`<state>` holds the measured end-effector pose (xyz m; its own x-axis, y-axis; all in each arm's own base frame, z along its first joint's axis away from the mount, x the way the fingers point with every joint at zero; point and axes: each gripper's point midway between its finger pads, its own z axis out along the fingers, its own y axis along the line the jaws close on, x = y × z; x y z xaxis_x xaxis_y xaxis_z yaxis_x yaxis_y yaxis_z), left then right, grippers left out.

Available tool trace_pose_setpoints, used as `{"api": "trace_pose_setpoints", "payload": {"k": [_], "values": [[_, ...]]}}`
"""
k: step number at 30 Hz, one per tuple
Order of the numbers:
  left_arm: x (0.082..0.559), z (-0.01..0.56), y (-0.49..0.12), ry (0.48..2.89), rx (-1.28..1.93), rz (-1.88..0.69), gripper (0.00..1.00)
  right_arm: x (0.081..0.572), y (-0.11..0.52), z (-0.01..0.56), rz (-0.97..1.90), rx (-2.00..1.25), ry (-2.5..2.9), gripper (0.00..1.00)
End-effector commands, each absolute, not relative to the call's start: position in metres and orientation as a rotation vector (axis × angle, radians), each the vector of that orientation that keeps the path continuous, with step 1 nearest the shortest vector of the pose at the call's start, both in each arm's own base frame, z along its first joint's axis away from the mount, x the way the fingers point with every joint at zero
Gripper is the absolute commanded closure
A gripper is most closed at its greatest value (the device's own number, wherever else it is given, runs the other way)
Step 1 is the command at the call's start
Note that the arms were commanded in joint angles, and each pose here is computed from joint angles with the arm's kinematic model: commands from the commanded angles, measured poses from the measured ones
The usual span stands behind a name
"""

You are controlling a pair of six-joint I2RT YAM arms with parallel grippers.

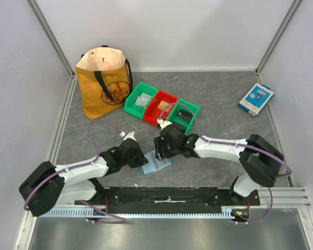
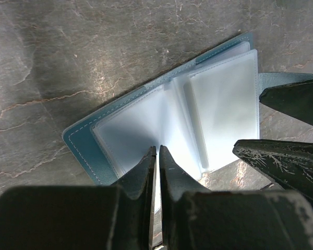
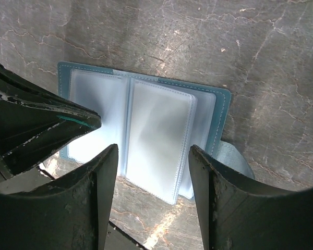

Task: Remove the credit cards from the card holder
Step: Remove the credit card from the card holder.

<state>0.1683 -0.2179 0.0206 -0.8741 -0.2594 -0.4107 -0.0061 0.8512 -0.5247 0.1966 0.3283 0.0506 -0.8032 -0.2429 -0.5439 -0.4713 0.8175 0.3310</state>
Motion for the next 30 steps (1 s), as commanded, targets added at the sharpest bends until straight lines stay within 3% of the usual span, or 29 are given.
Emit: {"api": "trace_pose_setpoints", "payload": {"k": [1, 7, 30], "values": [[0.158, 0.012, -0.211, 2.588, -0.198, -0.695, 0.89, 0.208, 0.340, 0.071, 0.649, -0.519, 2.443, 0.37], [0.157, 0.012, -0.211, 2.588, -0.194, -0.695, 0.89, 0.206, 0.343, 0.069, 0.666, -0.536, 2.449, 0.44], [0.156, 0.011, -0.208, 2.592, -0.198, -0.690, 0.89, 0.208, 0.340, 0.056, 0.613, -0.531, 2.473, 0.45]]}}
